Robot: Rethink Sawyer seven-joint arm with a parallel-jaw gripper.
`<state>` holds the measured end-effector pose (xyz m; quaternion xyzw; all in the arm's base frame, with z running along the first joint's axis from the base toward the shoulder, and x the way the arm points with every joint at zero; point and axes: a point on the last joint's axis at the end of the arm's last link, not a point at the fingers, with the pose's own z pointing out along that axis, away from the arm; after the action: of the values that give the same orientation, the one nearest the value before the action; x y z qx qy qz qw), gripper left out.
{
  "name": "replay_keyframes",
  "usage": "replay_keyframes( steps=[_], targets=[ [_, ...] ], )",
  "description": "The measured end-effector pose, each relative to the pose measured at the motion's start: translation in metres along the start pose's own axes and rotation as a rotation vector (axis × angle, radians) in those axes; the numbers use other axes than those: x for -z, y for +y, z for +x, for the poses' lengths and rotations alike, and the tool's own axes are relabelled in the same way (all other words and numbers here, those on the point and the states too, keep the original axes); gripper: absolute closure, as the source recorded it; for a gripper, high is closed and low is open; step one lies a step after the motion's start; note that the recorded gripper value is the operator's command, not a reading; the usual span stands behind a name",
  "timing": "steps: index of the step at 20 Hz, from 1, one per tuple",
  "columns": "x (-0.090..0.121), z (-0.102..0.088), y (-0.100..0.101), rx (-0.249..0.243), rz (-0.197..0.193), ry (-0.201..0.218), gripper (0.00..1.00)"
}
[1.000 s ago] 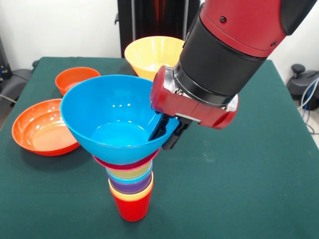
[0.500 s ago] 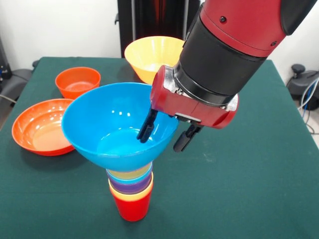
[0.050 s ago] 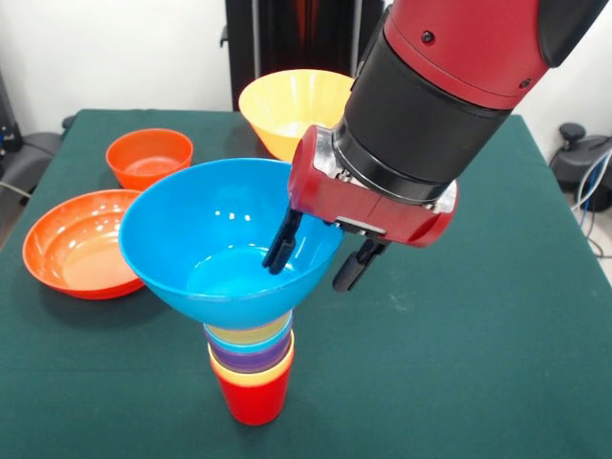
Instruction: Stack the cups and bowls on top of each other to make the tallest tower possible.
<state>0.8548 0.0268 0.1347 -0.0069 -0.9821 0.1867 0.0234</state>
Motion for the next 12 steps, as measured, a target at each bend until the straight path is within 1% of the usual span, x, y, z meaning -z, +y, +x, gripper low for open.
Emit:
replay_keyframes(
  steps=[12],
  targets=[
    [0.0026,0.0005,-0.0002,0.000,0.000,0.004,0.00]
  ],
)
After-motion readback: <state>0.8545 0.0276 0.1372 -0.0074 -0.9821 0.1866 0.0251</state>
